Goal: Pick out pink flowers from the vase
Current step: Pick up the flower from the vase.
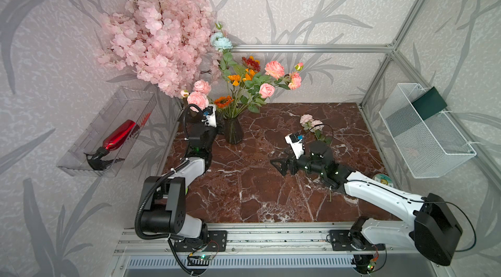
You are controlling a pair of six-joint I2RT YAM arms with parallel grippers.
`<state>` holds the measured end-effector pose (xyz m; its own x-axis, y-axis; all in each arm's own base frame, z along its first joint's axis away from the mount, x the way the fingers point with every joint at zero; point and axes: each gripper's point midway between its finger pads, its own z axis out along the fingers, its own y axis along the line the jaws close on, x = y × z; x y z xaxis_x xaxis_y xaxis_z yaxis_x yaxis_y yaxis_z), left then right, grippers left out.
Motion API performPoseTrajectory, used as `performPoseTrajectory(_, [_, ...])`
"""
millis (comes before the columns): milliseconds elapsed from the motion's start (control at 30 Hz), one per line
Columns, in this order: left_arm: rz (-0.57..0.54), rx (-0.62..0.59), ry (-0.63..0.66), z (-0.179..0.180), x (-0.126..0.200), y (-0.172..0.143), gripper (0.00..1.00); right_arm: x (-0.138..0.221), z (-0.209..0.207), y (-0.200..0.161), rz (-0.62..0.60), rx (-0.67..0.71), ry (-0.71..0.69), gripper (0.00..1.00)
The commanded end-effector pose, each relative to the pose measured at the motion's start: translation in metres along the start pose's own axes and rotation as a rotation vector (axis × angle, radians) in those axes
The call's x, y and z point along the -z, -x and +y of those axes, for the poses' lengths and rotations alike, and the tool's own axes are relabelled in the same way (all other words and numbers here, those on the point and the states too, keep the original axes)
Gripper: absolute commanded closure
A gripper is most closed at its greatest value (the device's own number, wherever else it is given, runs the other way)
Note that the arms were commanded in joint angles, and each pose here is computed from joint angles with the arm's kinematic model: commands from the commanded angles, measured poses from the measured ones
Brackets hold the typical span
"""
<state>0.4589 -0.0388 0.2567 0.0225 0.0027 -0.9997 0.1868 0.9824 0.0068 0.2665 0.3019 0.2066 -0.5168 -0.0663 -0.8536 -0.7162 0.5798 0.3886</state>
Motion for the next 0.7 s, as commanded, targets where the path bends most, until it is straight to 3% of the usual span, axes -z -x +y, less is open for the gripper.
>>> performPoseTrajectory(0, [-0.067, 0.013, 0.005, 0.009, -0.012, 0.022, 0.71, -0.001, -0.002, 0.004, -0.008, 0.005, 0.002, 0.01])
performPoseTrajectory(167, [-0.077, 0.021, -0.016, 0.009, -0.021, 0.023, 0.71, -0.002, -0.003, 0.005, -0.009, 0.002, 0.004, 0.01])
performPoseTrajectory(400, [-0.105, 0.010, -0.100, -0.005, -0.021, 0.031, 0.84, 0.000, -0.004, 0.006, -0.009, 0.001, 0.002, 0.01])
performPoseTrajectory(500, [-0.113, 0.012, -0.131, -0.010, -0.019, 0.035, 0.98, 0.001, -0.003, 0.007, -0.011, 0.000, 0.003, 0.01])
performPoseTrajectory(667, [-0.121, 0.015, -0.157, -0.015, -0.015, 0.041, 1.00, 0.002, -0.003, 0.007, -0.012, -0.004, 0.004, 0.01])
